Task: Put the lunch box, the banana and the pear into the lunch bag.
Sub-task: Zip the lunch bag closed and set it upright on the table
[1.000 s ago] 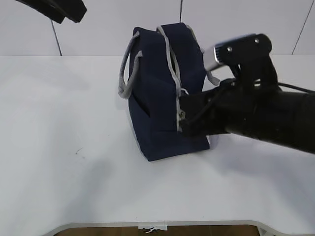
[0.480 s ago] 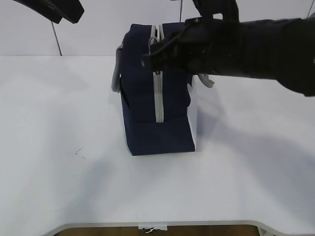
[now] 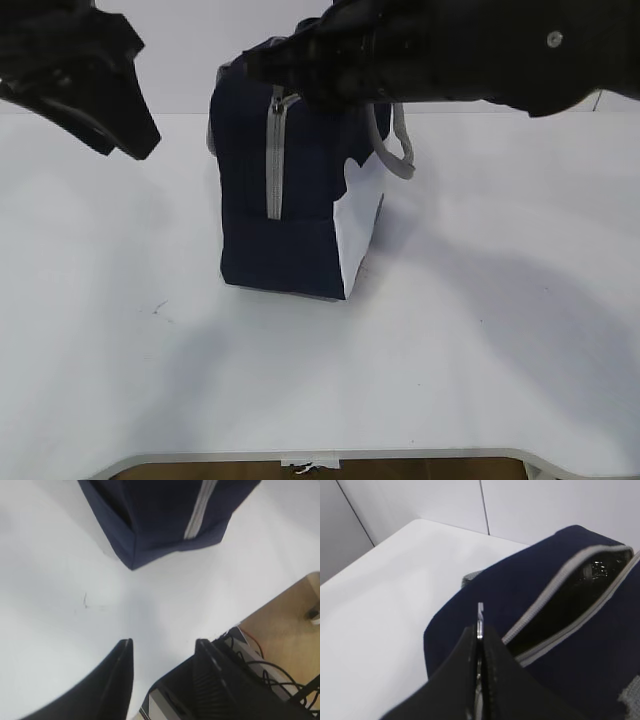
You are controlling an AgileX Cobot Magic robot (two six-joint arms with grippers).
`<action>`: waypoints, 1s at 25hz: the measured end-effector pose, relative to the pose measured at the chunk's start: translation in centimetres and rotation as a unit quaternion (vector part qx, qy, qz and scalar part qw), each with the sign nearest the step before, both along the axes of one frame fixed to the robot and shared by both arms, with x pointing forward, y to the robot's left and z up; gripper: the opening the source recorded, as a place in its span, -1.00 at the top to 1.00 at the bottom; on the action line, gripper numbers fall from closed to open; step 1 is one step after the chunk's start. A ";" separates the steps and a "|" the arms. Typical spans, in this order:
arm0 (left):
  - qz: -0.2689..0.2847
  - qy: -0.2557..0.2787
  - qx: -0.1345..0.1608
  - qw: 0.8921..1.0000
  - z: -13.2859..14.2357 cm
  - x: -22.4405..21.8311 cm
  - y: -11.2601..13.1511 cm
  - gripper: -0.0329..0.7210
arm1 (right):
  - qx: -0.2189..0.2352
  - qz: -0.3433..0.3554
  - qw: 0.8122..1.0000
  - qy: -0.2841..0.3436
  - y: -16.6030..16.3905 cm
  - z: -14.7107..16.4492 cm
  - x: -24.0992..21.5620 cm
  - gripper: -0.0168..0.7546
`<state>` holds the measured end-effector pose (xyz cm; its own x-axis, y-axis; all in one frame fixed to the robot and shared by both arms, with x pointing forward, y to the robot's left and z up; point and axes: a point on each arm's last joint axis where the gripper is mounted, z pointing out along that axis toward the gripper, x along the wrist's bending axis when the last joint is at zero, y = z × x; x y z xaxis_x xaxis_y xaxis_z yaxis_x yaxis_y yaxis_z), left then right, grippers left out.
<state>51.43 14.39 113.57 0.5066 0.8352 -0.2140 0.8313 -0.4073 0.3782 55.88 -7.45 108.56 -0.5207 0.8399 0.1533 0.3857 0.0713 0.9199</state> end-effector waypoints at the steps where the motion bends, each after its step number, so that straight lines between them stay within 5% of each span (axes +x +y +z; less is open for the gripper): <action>1: 0.000 0.005 0.002 1.000 -0.4 0.0 0.0 0.10 | 0.005 -0.002 1.000 0.002 0.0 0.1 0.0 0.95; 14: -0.009 -0.054 -0.033 0.998 -2.9 3.1 -1.7 -0.06 | 0.119 -0.048 0.988 0.083 0.1 0.1 0.0 0.95; 25: 0.000 -0.084 -0.058 0.995 -5.7 6.0 -3.2 -0.07 | 0.147 -0.060 0.982 0.101 0.1 0.2 0.0 0.95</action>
